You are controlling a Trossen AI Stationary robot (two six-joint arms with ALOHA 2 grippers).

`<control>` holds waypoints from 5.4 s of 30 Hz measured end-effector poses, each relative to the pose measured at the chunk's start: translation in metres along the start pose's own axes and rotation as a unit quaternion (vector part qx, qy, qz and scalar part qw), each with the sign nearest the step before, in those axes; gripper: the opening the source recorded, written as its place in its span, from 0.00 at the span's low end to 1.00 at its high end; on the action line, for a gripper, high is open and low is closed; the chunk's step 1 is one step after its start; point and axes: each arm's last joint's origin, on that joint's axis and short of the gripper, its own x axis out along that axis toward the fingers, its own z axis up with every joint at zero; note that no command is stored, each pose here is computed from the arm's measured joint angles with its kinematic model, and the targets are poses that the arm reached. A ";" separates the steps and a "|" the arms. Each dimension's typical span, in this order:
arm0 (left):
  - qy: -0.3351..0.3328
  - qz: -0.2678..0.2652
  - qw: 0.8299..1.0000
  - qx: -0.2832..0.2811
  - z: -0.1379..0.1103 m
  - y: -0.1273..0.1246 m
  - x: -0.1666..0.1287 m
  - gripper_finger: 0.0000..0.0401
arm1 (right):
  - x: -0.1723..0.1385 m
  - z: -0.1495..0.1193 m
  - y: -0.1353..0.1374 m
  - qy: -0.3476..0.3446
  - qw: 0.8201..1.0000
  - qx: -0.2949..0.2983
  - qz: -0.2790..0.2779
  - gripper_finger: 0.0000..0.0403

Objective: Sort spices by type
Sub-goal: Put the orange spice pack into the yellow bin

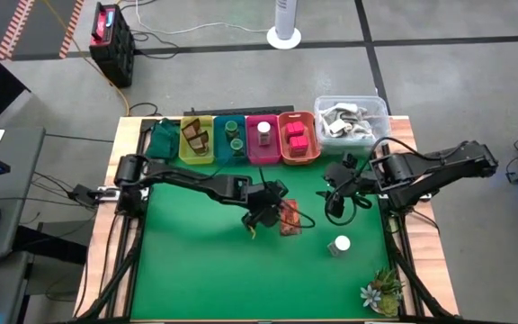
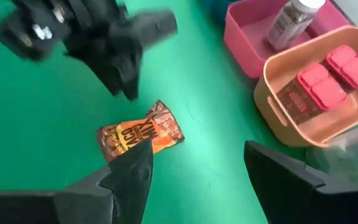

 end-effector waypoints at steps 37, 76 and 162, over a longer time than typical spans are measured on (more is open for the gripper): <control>0.023 0.269 0.897 -0.349 -0.060 -0.041 -0.141 0.19 | 0.178 -0.062 0.142 0.080 0.951 -0.294 -0.042 0.69; 0.049 0.257 0.916 -0.305 -0.062 -0.044 -0.145 0.24 | 0.189 -0.074 0.142 0.113 0.940 -0.311 -0.080 0.68; -0.193 0.235 0.891 -0.338 -0.033 -0.026 -0.065 0.52 | 0.113 0.052 0.065 -0.037 0.972 -0.219 -0.073 0.04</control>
